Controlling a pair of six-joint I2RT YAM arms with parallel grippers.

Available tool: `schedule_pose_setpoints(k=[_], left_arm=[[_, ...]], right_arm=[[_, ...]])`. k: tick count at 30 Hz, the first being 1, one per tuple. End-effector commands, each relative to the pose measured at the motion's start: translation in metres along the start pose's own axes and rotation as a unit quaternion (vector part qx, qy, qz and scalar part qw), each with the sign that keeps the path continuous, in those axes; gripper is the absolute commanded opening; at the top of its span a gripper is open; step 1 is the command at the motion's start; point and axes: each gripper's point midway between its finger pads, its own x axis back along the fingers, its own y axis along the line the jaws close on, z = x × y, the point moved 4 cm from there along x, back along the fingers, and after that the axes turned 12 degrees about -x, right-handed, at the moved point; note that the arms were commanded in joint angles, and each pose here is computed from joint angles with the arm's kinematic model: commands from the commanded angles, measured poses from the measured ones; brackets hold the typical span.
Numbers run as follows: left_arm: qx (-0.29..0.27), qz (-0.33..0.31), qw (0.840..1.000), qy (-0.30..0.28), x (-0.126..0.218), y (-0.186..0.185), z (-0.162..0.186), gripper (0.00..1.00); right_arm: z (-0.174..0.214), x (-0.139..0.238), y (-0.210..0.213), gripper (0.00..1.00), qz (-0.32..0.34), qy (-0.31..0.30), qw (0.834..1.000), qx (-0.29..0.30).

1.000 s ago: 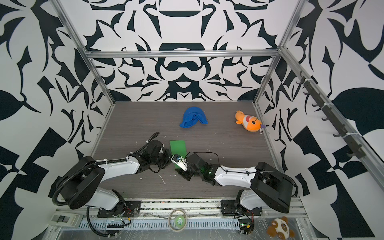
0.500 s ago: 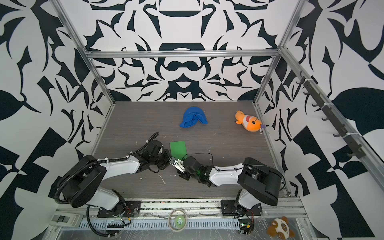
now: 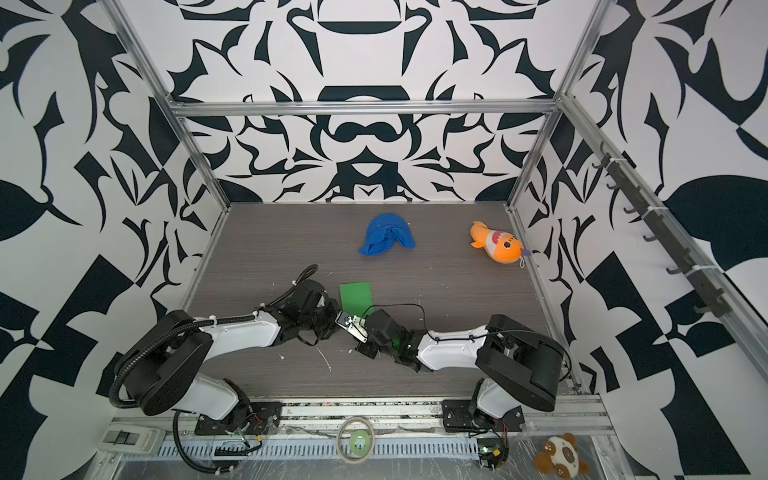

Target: Fold a paper plane with a square sheet of paper (pick it up from the middle)

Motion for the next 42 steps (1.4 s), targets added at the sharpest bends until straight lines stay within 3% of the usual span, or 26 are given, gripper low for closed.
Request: schedule_pose_setpoints(k=[1,6,10,13,22,27,35,42], left_arm=[[0.011,0.008,1.000,-0.007,0.010,0.000,-0.007,0.16],[0.011,0.000,0.999,-0.044,0.044,0.008,-0.025,0.37],[-0.037,-0.015,0.996,-0.084,0.075,-0.006,-0.038,0.43],[-0.078,0.024,0.993,-0.084,0.076,-0.030,-0.045,0.44],[-0.098,0.016,0.995,-0.010,0.011,-0.043,-0.045,0.29],[-0.103,-0.028,0.994,0.023,-0.013,-0.030,-0.038,0.23],[-0.117,-0.100,0.986,0.063,-0.034,-0.009,-0.031,0.15],[-0.119,-0.122,0.982,0.082,-0.044,0.003,-0.027,0.11]], right_arm=[[-0.016,0.000,0.005,0.07,-0.011,-0.019,1.000,-0.001],[-0.017,0.010,0.009,0.03,-0.033,-0.009,0.999,-0.011],[-0.017,0.016,0.017,0.03,-0.064,0.003,0.997,-0.031],[-0.017,0.020,0.023,0.02,-0.090,0.005,0.995,-0.049],[-0.016,0.027,0.030,0.02,-0.120,0.001,0.990,-0.080],[-0.014,0.025,0.030,0.02,-0.127,0.007,0.988,-0.085],[-0.010,0.016,0.028,0.01,-0.135,0.021,0.985,-0.101],[-0.009,0.013,0.004,0.01,-0.151,0.008,0.973,-0.175]])
